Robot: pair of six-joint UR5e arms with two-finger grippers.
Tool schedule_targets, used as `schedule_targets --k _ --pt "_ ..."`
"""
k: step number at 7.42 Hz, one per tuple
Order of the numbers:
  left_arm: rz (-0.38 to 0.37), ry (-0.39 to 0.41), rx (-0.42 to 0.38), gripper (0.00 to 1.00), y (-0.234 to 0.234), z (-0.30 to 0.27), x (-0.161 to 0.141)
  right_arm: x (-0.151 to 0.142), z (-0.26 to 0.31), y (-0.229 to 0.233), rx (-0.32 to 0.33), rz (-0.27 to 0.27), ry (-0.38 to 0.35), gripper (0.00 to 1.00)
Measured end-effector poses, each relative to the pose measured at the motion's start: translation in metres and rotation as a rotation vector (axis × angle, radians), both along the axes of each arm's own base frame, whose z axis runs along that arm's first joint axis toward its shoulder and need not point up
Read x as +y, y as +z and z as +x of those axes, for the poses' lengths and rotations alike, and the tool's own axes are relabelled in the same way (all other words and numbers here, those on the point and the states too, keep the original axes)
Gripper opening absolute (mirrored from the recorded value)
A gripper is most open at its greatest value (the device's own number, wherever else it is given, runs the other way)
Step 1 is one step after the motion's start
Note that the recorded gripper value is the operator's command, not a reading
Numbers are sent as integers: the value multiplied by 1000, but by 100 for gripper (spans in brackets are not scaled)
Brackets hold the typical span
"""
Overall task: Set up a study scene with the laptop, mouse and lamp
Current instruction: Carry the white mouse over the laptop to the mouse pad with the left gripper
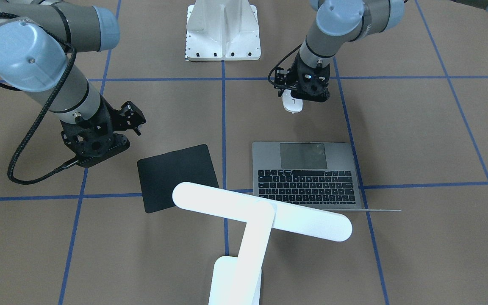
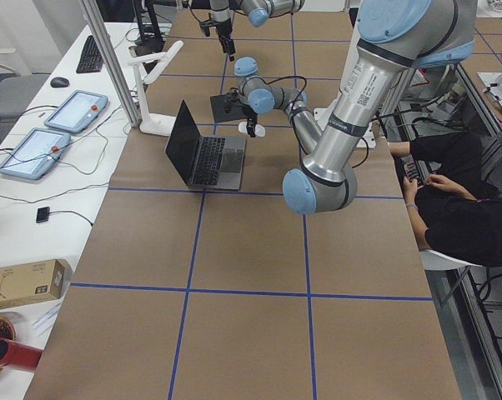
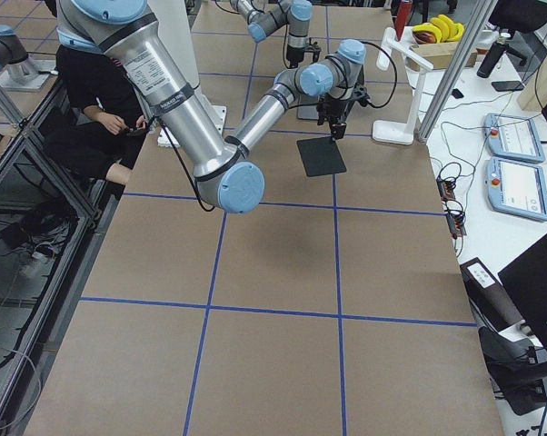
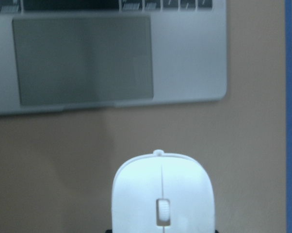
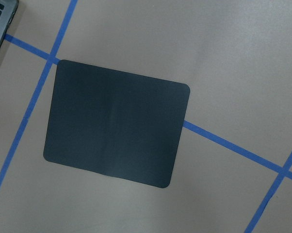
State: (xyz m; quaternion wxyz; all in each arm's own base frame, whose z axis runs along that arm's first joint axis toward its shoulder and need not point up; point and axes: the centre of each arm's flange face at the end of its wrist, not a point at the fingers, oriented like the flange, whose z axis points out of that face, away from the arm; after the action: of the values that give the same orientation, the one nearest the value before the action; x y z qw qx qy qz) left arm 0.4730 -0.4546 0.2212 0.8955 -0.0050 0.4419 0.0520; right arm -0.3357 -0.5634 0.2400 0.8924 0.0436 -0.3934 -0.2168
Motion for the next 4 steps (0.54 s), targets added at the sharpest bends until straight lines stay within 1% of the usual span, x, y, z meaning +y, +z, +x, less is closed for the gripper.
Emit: schedule_targets --k 1,2,4 --pt "-2 -13 -5 66 -22 22 -29 0 3 3 2 -3 4 100" --pt "-6 -22 -10 66 -40 39 -50 1 6 8 5 -7 7 100" --pt "-21 -37 -11 67 -72 74 -80 -1 19 19 12 -18 24 100"
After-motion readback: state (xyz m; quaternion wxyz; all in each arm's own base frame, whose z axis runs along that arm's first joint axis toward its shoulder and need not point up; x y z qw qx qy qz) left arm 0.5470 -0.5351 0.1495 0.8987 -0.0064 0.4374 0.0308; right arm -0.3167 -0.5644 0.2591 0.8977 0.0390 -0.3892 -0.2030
